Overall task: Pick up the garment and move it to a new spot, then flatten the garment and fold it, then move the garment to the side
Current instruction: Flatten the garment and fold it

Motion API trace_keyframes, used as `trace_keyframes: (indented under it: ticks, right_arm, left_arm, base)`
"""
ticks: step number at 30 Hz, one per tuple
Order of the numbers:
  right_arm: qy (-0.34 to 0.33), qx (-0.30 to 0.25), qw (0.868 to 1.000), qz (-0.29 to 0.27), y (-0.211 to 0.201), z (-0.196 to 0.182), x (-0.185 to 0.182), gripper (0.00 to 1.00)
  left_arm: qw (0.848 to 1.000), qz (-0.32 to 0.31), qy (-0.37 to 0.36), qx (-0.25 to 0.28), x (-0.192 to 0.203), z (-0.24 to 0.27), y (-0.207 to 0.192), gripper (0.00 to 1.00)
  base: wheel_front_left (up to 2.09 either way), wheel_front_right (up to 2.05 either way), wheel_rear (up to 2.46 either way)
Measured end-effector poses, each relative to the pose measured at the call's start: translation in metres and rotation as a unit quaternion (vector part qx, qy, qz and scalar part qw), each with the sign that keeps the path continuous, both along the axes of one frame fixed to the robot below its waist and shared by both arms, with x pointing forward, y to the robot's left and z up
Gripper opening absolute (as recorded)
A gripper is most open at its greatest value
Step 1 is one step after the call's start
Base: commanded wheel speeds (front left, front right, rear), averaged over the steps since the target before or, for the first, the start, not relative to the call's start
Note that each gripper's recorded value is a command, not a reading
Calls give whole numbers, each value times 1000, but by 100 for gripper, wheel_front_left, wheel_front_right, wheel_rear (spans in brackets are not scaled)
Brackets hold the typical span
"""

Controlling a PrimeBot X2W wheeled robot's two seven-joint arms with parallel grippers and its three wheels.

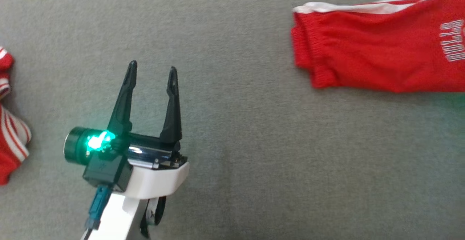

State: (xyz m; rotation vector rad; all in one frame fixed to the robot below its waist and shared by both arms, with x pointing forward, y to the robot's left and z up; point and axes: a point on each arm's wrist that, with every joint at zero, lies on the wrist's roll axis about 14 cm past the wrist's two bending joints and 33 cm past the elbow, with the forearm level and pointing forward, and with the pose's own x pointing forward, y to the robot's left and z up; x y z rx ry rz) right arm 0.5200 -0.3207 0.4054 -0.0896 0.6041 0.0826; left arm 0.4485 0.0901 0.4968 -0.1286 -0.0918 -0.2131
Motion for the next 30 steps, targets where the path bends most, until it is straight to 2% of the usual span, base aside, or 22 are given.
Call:
trace_keyframes:
  ticks: [4,9,13,17,20,21,24,25,26,27,28,30]
  right_arm:
    - [-32,-10,999,-19,-21,25,-5,0]
    - [-73,23,997,1,1,49,-2,0]
    - [-114,62,991,38,34,73,4,0]
    - [-153,104,978,92,78,102,10,0]
    - [-150,129,971,131,112,105,8,0]
    - [-135,141,968,159,137,98,2,0]
    - [-105,154,964,190,170,80,-7,0]
    - [-98,162,962,198,182,75,-10,8]
    - [-89,175,959,205,196,69,-13,28]
    - [-80,194,955,210,210,64,-17,67]
    - [-71,211,951,215,224,60,-21,100]
    - [-62,237,944,220,243,54,-30,100]
  left_arm:
    - [1000,-16,-4,-6,-2,3,-9,100]
    - [999,-32,-7,-6,-3,5,-19,100]
    - [999,-38,-8,-6,-6,6,-22,100]
    - [999,-35,-7,-8,-8,7,-17,100]
    - [999,-31,-8,-6,-8,7,-14,100]
    - [999,-30,-7,-9,-8,7,-13,100]
    - [1000,-26,-3,-12,-8,5,-12,100]
    - [1000,-26,-1,-14,-8,4,-11,100]
    - [1000,-25,0,-14,-9,3,-11,100]
    - [1000,-22,2,-15,-9,2,-10,100]
    - [1000,-22,3,-16,-10,2,-10,100]
    - [1000,-19,3,-18,-11,3,-8,100]
  base:
    - [0,0,0]
    - [0,0,0]
    - [0,0,0]
    - [0,0,0]
    - [0,0,0]
    - [0,0,0]
    - [0,0,0]
    - [0,0,0]
    - [0,0,0]
    - [0,0,0]
    - [0,0,0]
    - [0,0,0]
